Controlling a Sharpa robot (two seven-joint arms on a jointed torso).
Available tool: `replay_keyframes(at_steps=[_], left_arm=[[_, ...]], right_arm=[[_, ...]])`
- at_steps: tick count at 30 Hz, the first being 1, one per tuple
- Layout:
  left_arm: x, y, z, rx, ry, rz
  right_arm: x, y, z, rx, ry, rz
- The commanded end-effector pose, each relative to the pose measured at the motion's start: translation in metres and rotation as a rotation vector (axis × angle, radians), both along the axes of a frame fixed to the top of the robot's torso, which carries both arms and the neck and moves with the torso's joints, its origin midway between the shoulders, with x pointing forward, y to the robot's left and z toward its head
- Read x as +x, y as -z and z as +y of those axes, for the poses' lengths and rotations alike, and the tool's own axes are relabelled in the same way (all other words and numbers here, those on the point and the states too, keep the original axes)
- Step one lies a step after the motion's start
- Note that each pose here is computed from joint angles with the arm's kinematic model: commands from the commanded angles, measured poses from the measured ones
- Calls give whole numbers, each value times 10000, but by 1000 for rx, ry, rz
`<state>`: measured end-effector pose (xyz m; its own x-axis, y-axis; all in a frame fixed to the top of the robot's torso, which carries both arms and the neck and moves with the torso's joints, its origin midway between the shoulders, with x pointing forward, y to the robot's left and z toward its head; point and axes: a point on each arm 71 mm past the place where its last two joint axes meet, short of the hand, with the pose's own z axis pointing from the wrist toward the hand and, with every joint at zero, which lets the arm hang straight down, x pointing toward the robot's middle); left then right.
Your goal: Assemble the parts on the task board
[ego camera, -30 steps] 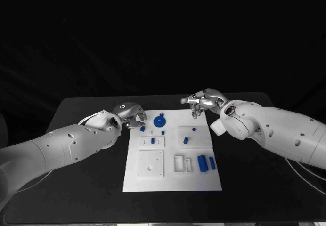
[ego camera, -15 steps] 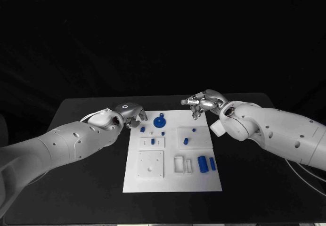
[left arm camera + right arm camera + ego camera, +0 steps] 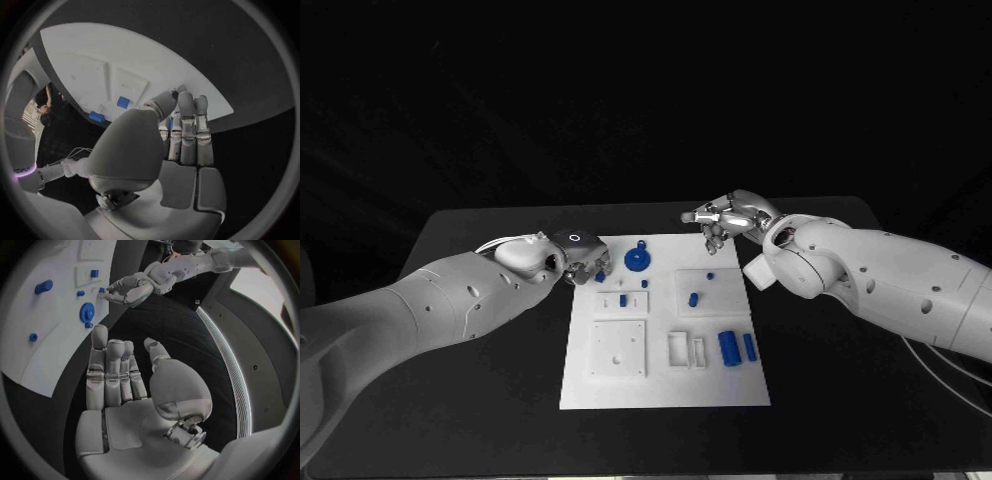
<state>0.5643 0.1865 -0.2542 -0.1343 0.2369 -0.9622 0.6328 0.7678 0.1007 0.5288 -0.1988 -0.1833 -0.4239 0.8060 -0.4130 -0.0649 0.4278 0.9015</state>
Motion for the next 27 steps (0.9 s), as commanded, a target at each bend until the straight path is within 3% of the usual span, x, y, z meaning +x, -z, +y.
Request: replay_keyframes(at_steps=[1,18,27], left_arm=[[-21,56,-15,69,38,49],[-26,101,-21,91,42,78],[-9,83,33,83,24,50]], right_arm=[[-5,-2,17,-5,-10,-6],[-1,1,23,-5,-12,-4],[-2,1,13,-5,-12,-4]])
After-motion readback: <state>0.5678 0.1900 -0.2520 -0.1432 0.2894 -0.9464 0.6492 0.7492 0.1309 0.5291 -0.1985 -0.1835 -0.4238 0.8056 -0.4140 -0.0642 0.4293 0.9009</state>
